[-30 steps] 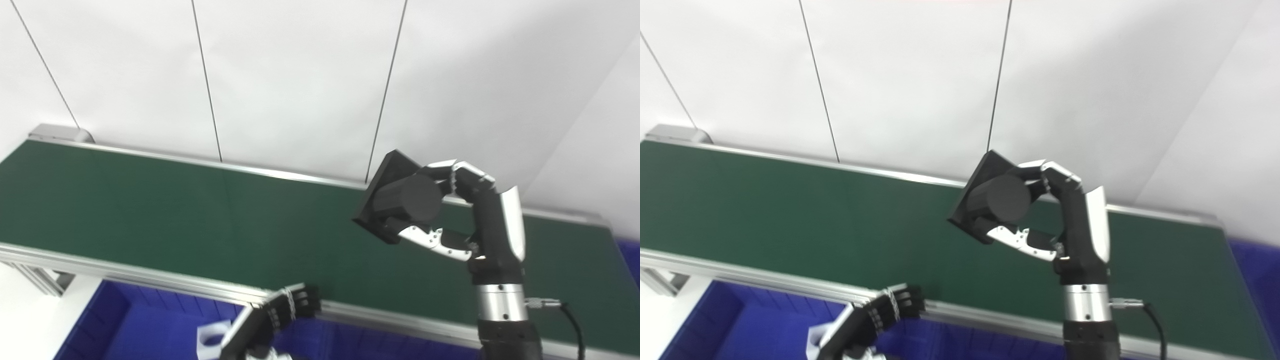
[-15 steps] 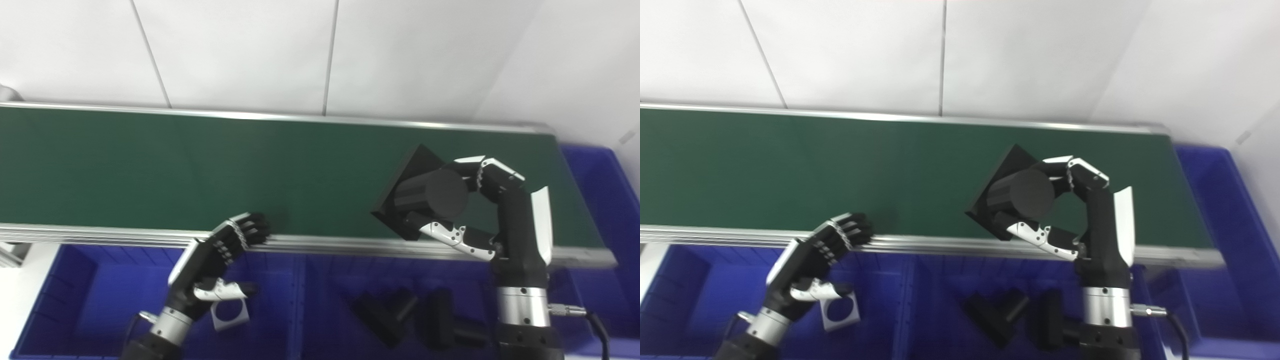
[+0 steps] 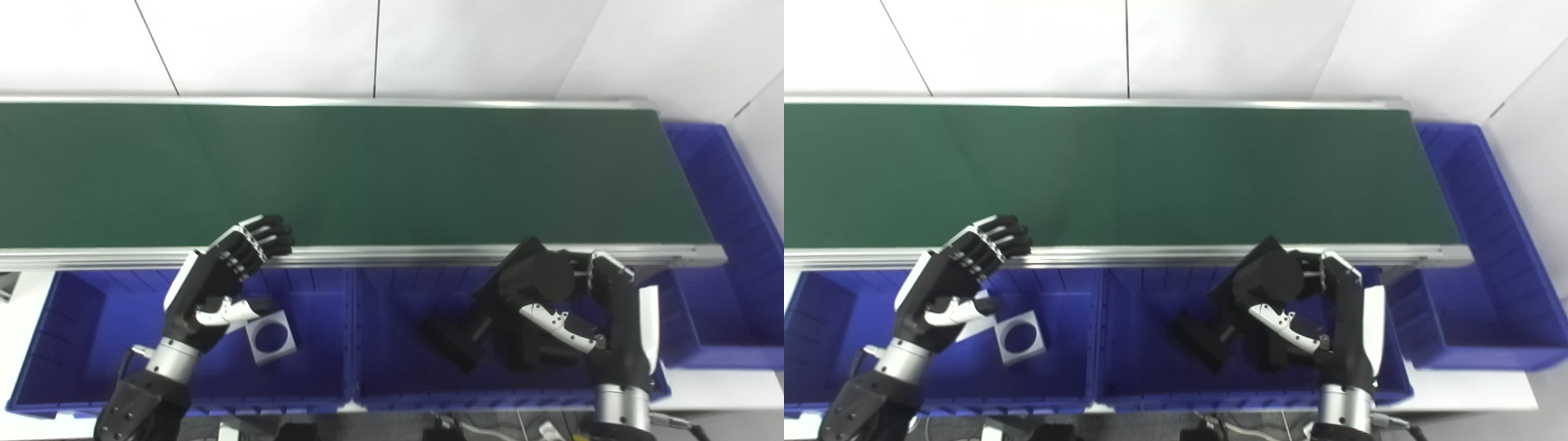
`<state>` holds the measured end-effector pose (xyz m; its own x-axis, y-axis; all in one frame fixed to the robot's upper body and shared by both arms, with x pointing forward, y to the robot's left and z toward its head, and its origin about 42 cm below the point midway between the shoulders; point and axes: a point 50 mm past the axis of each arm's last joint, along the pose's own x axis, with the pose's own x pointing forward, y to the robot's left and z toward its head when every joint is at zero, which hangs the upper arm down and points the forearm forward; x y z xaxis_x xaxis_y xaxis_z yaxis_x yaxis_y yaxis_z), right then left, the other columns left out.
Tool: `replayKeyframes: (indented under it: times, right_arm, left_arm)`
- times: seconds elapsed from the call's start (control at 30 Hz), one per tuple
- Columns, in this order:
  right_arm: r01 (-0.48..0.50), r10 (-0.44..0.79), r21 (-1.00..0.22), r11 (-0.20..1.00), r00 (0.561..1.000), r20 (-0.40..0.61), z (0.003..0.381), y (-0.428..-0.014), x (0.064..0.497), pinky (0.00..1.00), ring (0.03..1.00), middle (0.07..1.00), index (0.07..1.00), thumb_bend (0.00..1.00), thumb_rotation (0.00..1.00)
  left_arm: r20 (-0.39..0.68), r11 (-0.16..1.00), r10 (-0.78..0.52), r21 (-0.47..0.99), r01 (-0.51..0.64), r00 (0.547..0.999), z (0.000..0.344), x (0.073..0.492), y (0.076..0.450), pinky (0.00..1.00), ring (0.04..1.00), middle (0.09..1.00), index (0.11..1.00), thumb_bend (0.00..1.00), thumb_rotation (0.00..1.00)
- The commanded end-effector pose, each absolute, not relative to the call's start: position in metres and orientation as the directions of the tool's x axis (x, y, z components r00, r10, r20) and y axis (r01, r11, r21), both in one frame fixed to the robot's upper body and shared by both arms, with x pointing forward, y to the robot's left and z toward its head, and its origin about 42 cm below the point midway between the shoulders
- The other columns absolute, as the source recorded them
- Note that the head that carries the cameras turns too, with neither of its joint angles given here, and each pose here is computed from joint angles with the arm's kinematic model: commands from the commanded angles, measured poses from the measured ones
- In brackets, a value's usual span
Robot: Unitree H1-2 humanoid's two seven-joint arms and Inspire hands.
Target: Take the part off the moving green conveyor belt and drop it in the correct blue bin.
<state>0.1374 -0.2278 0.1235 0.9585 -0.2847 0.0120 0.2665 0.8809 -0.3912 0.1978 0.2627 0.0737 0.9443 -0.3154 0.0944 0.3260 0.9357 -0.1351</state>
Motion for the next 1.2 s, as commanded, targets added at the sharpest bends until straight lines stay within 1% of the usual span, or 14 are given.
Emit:
replayKeyframes:
  times: [0.0,0.17,0.3,0.47,0.6,0.77,0.87,0.9,0.97,1.0,1.03,1.07,1.1,1.17]
  right_arm:
    - [0.31,-0.298,-0.38,0.871,0.95,0.092,0.123,-0.226,0.133,0.4,0.435,0.503,0.499,0.52,0.0]
    - [0.335,-0.346,-0.377,0.863,0.937,0.041,0.094,-0.229,0.128,0.4,0.445,0.504,0.489,0.52,0.0]
    - [0.349,-0.386,-0.391,0.851,0.922,-0.016,0.065,-0.235,0.125,0.42,0.449,0.504,0.487,0.52,0.0]
    - [0.361,-0.422,-0.382,0.851,0.902,-0.088,0.035,-0.239,0.124,0.4,0.435,0.502,0.499,0.52,0.0]
    - [0.367,-0.431,-0.38,0.849,0.897,-0.097,0.028,-0.239,0.123,0.4,0.434,0.503,0.498,0.52,0.0]
    - [0.374,-0.434,-0.372,0.849,0.897,-0.088,0.028,-0.24,0.123,0.4,0.432,0.503,0.503,0.52,0.0]
    - [0.347,-0.401,-0.352,0.869,0.912,-0.091,0.03,-0.24,0.123,0.44,0.425,0.502,0.54,0.52,0.0]
    - [0.325,-0.378,-0.332,0.885,0.919,-0.108,0.031,-0.241,0.123,0.48,0.504,0.579,0.63,0.65,0.03]
    - [0.296,-0.349,-0.304,0.905,0.927,-0.135,0.033,-0.241,0.124,0.6,0.669,0.738,0.789,0.79,0.13]
    - [0.281,-0.335,-0.302,0.911,0.931,-0.145,0.034,-0.241,0.123,0.63,0.695,0.763,0.814,0.81,0.15]
    - [0.258,-0.315,-0.306,0.916,0.937,-0.151,0.035,-0.241,0.124,0.69,0.758,0.818,0.863,0.84,0.2]
    - [0.233,-0.292,-0.313,0.921,0.944,-0.156,0.036,-0.241,0.124,0.77,0.843,0.891,0.932,0.89,0.27]
    - [0.209,-0.27,-0.318,0.925,0.949,-0.161,0.038,-0.241,0.124,0.84,0.913,0.95,0.972,0.93,0.34]
    - [0.172,-0.238,-0.329,0.928,0.956,-0.17,0.042,-0.242,0.126,0.95,0.984,0.992,0.996,0.99,0.45]
  left_arm:
    - [0.14,0.929,-0.331,-0.127,0.348,0.933,0.086,0.202,0.265,0.74,0.73,0.756,0.762,0.95,0.28]
    - [0.142,0.929,-0.332,-0.122,0.35,0.932,0.088,0.201,0.266,0.73,0.722,0.75,0.76,0.96,0.29]
    - [0.135,0.929,-0.329,-0.129,0.346,0.935,0.089,0.2,0.266,0.73,0.721,0.748,0.759,0.98,0.29]
    - [0.135,0.93,-0.33,-0.122,0.346,0.934,0.091,0.199,0.266,0.73,0.723,0.75,0.76,0.97,0.29]
    - [0.132,0.93,-0.33,-0.125,0.346,0.935,0.092,0.197,0.265,0.73,0.723,0.75,0.758,0.97,0.29]
    - [0.127,0.931,-0.33,-0.122,0.345,0.935,0.092,0.196,0.263,0.74,0.729,0.754,0.759,0.97,0.28]
    - [0.128,0.929,-0.333,-0.125,0.348,0.934,0.092,0.196,0.263,0.74,0.732,0.759,0.762,0.96,0.28]
    - [0.129,0.929,-0.334,-0.124,0.349,0.934,0.092,0.196,0.263,0.74,0.732,0.759,0.762,0.96,0.27]
    - [0.13,0.929,-0.334,-0.122,0.35,0.933,0.092,0.197,0.262,0.74,0.732,0.76,0.763,0.96,0.27]
    - [0.13,0.929,-0.335,-0.12,0.351,0.933,0.092,0.197,0.261,0.74,0.733,0.76,0.764,0.96,0.27]
    - [0.131,0.928,-0.336,-0.121,0.352,0.933,0.091,0.197,0.261,0.75,0.733,0.76,0.764,0.96,0.27]
    - [0.131,0.928,-0.336,-0.122,0.352,0.933,0.091,0.197,0.261,0.75,0.734,0.76,0.764,0.95,0.27]
    - [0.131,0.928,-0.336,-0.123,0.351,0.933,0.091,0.196,0.26,0.75,0.733,0.759,0.762,0.96,0.26]
    - [0.13,0.929,-0.335,-0.123,0.35,0.933,0.09,0.196,0.26,0.75,0.733,0.759,0.759,0.96,0.27]
